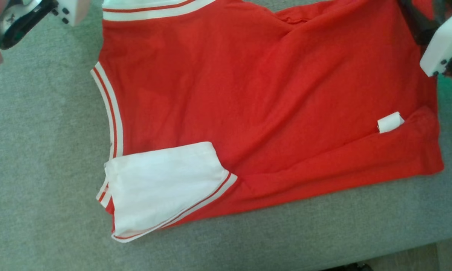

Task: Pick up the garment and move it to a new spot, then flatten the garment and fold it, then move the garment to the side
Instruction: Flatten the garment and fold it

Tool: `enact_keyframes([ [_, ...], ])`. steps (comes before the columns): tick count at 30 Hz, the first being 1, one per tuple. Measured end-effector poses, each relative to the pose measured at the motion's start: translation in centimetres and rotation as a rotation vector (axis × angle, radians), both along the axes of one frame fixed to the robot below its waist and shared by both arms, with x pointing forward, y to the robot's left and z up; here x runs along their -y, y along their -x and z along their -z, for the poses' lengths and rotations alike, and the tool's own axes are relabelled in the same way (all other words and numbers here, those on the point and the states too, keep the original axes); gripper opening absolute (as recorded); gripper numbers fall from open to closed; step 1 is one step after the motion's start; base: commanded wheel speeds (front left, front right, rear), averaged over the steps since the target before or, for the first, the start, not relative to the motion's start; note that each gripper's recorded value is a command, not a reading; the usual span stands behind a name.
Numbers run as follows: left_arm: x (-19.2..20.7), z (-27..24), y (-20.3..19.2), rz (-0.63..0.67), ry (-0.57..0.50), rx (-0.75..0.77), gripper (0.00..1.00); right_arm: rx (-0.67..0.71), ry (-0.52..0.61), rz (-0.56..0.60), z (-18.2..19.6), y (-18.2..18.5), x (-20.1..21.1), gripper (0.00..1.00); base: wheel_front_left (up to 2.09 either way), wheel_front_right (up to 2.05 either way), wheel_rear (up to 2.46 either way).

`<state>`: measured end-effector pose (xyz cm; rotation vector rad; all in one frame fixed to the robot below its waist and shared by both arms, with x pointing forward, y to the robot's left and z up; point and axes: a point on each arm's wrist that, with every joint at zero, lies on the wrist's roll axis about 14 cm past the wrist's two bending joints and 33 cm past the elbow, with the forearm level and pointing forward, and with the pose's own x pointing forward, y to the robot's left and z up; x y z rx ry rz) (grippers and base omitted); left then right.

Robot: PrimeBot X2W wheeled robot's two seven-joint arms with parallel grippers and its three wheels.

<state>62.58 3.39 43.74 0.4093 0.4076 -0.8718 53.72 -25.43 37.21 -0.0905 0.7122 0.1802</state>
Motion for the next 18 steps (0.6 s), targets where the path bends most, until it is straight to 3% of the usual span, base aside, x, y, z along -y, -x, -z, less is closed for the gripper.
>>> enact_keyframes([
  [2, 0.0, 0.2, 0.1, 0.0, -0.002, -0.002, 0.0, -0.022, 0.006, 0.001, 0.5, -0.2, 0.0, 1.0, 0.0, 0.0, 0.0],
  [3, 0.0, 0.2, 0.1, 0.001, -0.001, -0.004, 0.0, -0.028, 0.008, 0.0, 0.7, -0.3, -0.1, 0.79, 0.0, 0.0, 0.0],
  [4, 0.0, 0.3, 0.1, 0.002, -0.001, -0.005, 0.0, -0.033, 0.01, -0.003, 0.9, -0.4, -0.2, 0.79, 0.0, 0.0, 0.0],
  [5, 0.0, 0.4, 0.2, 0.002, -0.001, -0.007, 0.0, -0.038, 0.012, -0.006, 1.0, -0.5, -0.3, 0.46, 0.0, 0.0, 0.0],
  [6, 0.0, 0.4, 0.2, 0.002, -0.001, -0.008, 0.0, -0.041, 0.013, -0.007, 1.1, -0.6, -0.3, 0.27, 0.0, 0.0, 0.0],
  [7, 0.0, 0.5, 0.2, 0.001, -0.001, -0.01, 0.0, -0.041, 0.015, -0.009, 1.1, -0.7, -0.3, 0.0, 0.0, 0.0, 0.0],
  [14, -0.3, 0.4, -0.1, 0.015, -0.012, 0.039, 0.0, 0.011, 0.008, -0.02, 0.4, -2.2, -0.7, 0.0, 0.0, 0.0, 0.0],
  [18, -1.0, -1.2, -1.6, 0.008, 0.005, 0.14, 0.0, 0.084, -0.034, -0.005, -1.1, -3.7, -1.0, 0.0, 0.0, 0.0, 0.0],
])
